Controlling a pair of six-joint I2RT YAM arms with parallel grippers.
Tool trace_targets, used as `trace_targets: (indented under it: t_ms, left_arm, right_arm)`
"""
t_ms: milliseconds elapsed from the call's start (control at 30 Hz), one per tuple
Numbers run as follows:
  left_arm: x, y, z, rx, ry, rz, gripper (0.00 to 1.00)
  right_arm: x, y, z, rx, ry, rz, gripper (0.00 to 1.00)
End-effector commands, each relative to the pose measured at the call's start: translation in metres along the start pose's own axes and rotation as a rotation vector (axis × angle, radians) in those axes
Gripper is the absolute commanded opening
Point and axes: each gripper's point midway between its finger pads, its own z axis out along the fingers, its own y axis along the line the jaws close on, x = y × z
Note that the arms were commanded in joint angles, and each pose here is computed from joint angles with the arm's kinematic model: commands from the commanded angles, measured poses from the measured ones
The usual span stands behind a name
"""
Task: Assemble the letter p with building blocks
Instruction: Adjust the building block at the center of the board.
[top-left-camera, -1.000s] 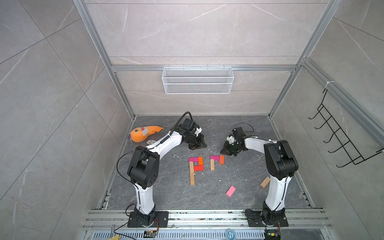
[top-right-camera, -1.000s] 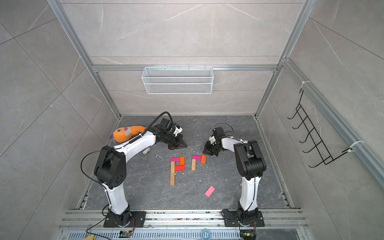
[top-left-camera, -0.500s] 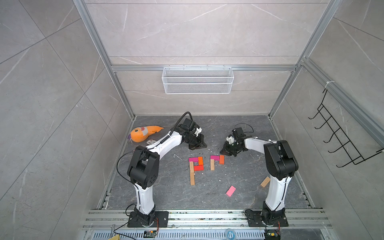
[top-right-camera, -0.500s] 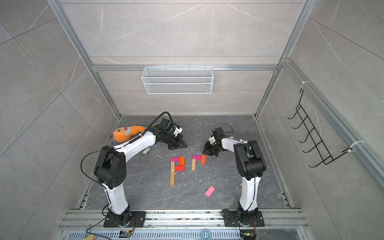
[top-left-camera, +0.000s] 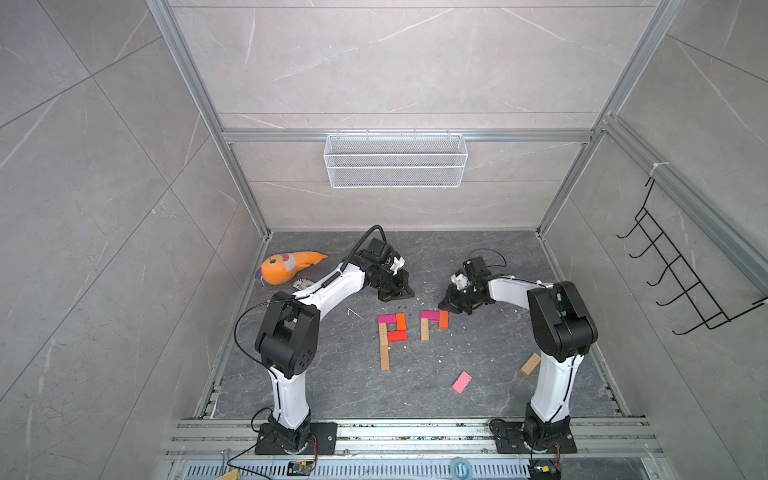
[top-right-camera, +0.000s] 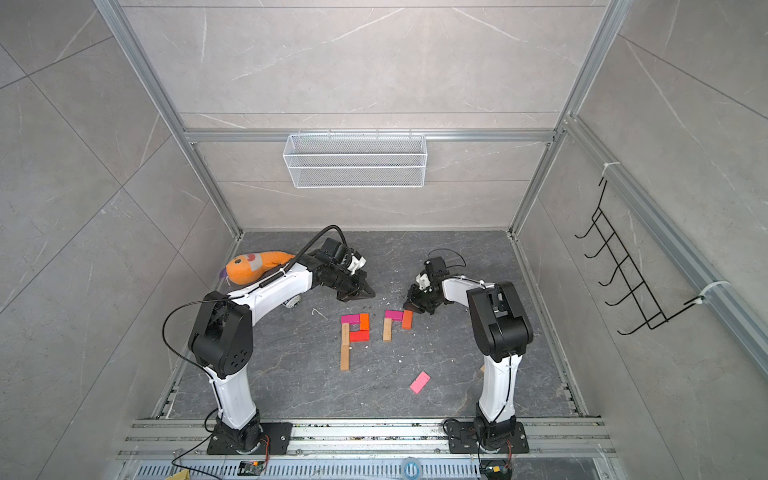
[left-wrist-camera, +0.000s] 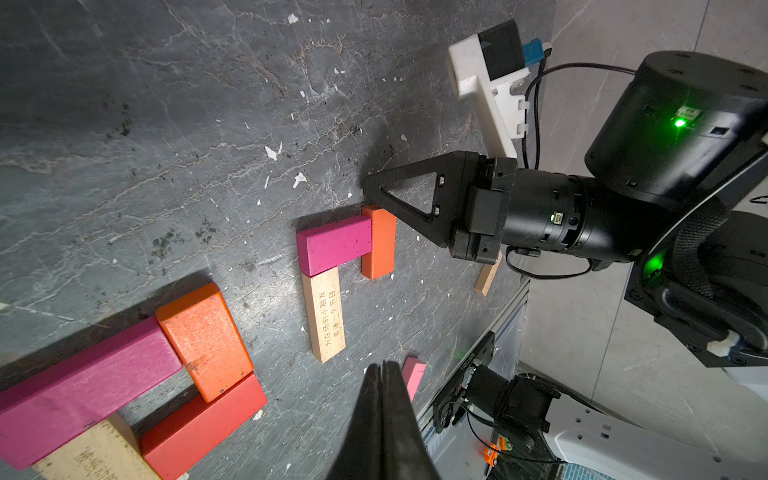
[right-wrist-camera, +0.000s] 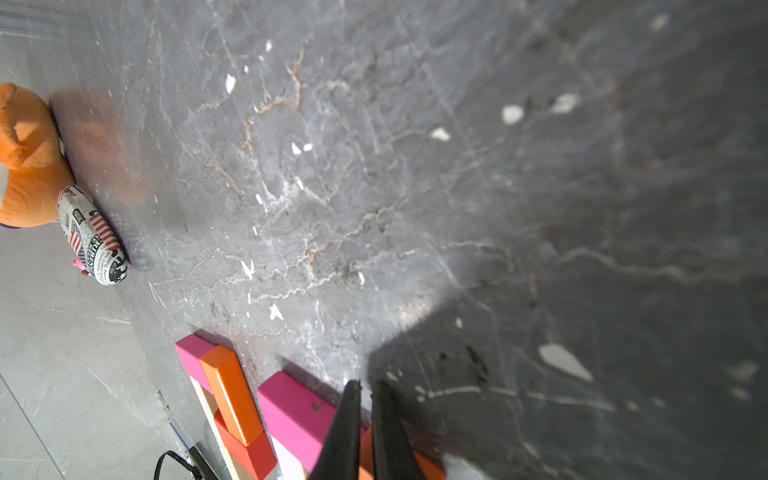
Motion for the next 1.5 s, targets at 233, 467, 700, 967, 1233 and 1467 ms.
trace_targets:
  t_ms: [233, 467, 700, 967, 1233, 1467]
  left_arm:
    - [0.003, -0.008, -0.001, 0.029, 0.004, 0.025, 0.00]
    - [0.003, -0.008, -0.001, 0.030, 0.003, 0.025, 0.00]
    - [0.003, -0.007, 0.000, 0.031, 0.004, 0.021, 0.00]
    - [0.005, -0.008, 0.001, 0.034, 0.007, 0.020, 0.00]
    - [0.005, -0.009, 0.001, 0.037, 0.006, 0.019, 0.00]
    - [0.004, -0.015, -0.005, 0.045, 0.001, 0.030, 0.00]
  right_arm:
    - [0.025, -0.029, 0.007, 0.105, 0.045, 0.077, 0.13]
    - [0.023, -0.033, 0.007, 0.121, 0.030, 0.097, 0.14]
    - [0.021, -0.036, 0.006, 0.137, 0.005, 0.130, 0.14]
    - [0.023, -0.042, 0.009, 0.148, -0.001, 0.154, 0.15]
    - [0.002, -0.031, 0.005, 0.149, -0.005, 0.123, 0.16]
    - [-0.044, -0.025, -0.013, 0.136, -0.035, 0.115, 0.27]
